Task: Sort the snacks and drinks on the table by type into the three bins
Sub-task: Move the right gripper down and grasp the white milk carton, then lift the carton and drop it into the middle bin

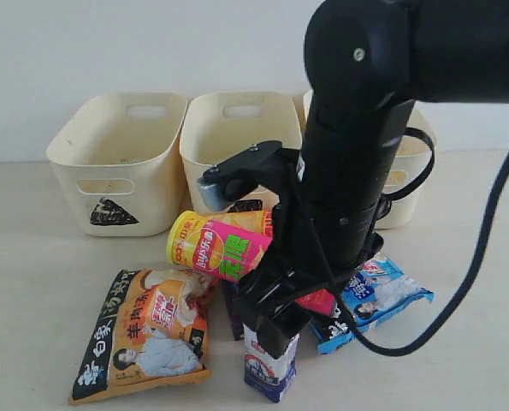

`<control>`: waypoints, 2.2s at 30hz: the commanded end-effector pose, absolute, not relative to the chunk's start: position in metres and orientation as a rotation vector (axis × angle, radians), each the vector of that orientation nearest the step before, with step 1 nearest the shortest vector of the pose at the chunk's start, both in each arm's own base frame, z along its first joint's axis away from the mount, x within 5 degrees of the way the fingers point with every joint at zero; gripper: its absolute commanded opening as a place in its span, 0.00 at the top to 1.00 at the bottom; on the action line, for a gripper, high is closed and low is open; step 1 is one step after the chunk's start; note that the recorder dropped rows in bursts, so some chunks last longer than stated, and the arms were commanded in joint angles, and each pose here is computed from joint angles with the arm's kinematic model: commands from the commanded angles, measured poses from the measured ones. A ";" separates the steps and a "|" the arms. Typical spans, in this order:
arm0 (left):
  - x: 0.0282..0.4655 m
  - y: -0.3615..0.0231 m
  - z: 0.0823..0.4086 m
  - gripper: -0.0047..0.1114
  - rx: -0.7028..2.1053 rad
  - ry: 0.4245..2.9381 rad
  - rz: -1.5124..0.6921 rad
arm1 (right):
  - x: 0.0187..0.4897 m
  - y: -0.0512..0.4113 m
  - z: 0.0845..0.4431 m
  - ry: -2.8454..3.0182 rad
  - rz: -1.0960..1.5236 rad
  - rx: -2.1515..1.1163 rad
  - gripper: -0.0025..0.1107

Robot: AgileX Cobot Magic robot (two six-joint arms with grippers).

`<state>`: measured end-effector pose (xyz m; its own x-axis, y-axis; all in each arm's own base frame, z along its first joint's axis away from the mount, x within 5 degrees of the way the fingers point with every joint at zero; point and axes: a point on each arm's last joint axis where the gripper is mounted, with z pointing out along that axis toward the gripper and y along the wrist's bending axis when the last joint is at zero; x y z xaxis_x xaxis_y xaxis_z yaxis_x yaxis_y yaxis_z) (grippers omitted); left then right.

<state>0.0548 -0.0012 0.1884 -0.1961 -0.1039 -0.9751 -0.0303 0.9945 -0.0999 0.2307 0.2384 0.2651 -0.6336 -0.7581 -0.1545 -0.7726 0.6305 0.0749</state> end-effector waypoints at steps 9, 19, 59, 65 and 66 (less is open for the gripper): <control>0.055 -0.001 0.188 0.93 -0.097 1.761 -0.056 | 0.255 0.258 0.225 2.710 0.119 -1.195 0.30; 0.055 -0.001 0.188 0.93 -0.097 1.761 -0.056 | 0.260 0.272 0.200 2.761 0.230 -1.118 0.51; 0.055 -0.001 0.188 0.93 -0.097 1.761 -0.056 | 0.371 0.221 0.388 2.206 0.236 -0.604 0.98; 0.055 -0.001 0.188 0.93 -0.097 1.761 -0.056 | 0.411 0.223 0.350 2.182 0.245 -0.545 0.98; 0.055 -0.001 0.188 0.93 -0.097 1.761 -0.056 | 0.416 0.224 0.344 2.174 0.243 -0.545 0.98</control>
<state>0.0548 -0.0012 0.1884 -0.1961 -0.1039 -0.9751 -0.0303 0.9945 -0.0999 0.4015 0.2213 0.3534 -0.5705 -0.3235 -0.7549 -0.4696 0.8826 -0.0233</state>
